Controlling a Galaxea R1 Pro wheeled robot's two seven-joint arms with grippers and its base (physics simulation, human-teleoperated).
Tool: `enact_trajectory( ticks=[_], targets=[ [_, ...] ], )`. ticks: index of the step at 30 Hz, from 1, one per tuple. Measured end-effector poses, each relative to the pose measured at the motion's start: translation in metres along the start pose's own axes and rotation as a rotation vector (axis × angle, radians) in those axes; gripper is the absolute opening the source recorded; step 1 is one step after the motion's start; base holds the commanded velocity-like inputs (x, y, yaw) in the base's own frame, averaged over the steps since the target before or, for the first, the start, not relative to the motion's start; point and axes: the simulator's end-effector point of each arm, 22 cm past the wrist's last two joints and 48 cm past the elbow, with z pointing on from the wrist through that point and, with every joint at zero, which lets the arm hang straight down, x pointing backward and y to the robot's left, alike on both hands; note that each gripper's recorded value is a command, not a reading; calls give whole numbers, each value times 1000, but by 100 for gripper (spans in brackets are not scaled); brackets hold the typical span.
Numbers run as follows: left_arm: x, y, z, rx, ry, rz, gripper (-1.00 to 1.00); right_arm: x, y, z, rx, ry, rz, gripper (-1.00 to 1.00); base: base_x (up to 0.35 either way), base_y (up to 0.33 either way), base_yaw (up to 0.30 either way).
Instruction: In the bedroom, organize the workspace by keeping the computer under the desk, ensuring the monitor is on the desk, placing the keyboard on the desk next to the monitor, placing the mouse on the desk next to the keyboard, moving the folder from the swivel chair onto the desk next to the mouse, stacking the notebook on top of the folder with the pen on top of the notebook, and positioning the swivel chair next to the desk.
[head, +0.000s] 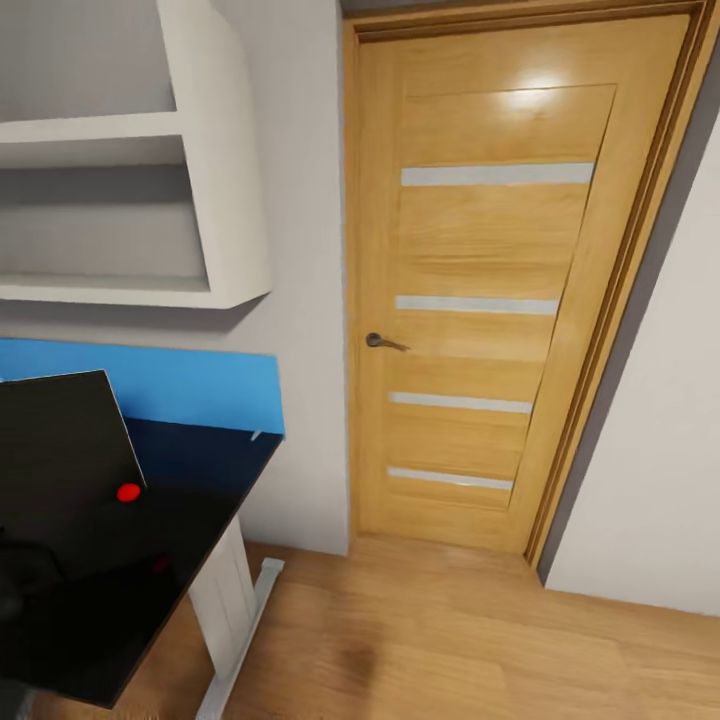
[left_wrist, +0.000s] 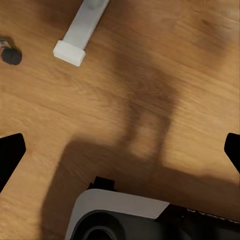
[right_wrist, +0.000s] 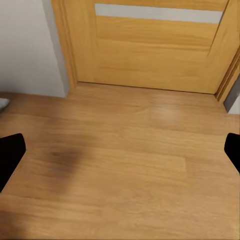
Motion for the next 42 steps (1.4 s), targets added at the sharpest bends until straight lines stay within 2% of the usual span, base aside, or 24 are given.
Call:
enact_trajectory(
  ticks=[25,32,42],
  targets=[
    [1,-1,0,1,3,-1,100,5,-2,0,1,22,-7,100,-2,0,292],
    [4,-1,-1,0,8,0,100,6,-2,0,1,26,-8,100,-208,-35,292],
    [11,-1,-3,1,23,4,100,6,-2,0,1,26,-8,100,-152,-179,292]
  ],
)
